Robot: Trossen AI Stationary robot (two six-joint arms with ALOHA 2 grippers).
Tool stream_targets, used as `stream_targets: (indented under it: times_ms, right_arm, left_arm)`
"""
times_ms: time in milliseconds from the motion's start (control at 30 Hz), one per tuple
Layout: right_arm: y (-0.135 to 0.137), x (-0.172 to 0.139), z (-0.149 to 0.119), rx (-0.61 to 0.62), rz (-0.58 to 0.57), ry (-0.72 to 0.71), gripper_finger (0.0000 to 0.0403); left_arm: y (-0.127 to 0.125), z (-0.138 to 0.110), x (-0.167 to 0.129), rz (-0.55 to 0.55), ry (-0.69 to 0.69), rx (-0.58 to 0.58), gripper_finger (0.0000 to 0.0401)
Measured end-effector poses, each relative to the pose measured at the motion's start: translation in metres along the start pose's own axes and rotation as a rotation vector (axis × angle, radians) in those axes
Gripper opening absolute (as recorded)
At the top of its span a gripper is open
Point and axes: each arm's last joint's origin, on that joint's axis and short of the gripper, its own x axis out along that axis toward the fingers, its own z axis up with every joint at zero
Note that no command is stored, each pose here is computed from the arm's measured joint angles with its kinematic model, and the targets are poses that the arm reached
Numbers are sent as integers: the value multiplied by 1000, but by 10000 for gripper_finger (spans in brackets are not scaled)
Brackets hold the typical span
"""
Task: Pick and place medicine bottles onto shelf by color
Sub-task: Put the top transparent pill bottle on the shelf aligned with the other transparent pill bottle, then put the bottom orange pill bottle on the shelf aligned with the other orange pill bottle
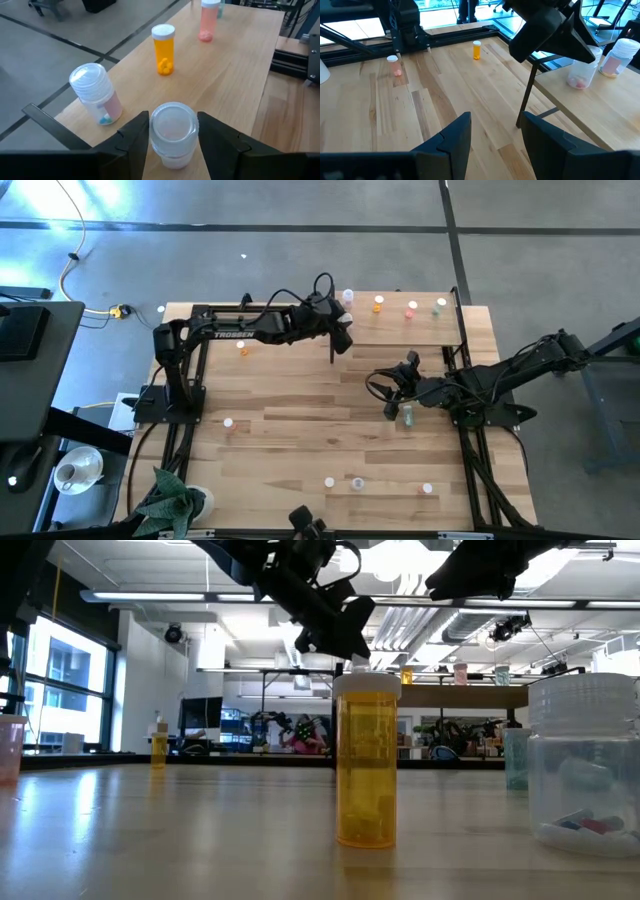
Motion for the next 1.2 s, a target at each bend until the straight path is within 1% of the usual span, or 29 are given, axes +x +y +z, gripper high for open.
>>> stream_targets:
  times_ms: [133, 467, 600, 833, 967, 1100, 1200]
  right_arm:
    - [0, 0, 0, 0, 0, 0, 163]
    - [0, 0, 0, 0, 0, 0, 163]
    - [0, 0, 0, -2, 0, 2, 163]
    - [0, 0, 0, -4, -2, 4, 163]
    - [0, 0, -1, -3, 18, 10, 163]
    - [1, 0, -1, -4, 51, 20, 163]
    - [3, 0, -1, -3, 96, 35, 163]
  left_arm:
    - [0, 2, 0, 0, -17, 19, 165]
    - [0, 5, 0, 6, -46, 12, 187]
    - [2, 10, -7, 22, -59, 9, 193]
    - [12, 35, -45, 22, -114, -23, 195]
    - [17, 49, -79, 10, -124, -32, 195]
    - [19, 55, -116, -10, -94, -15, 194]
    - [17, 55, -141, -29, -53, 7, 192]
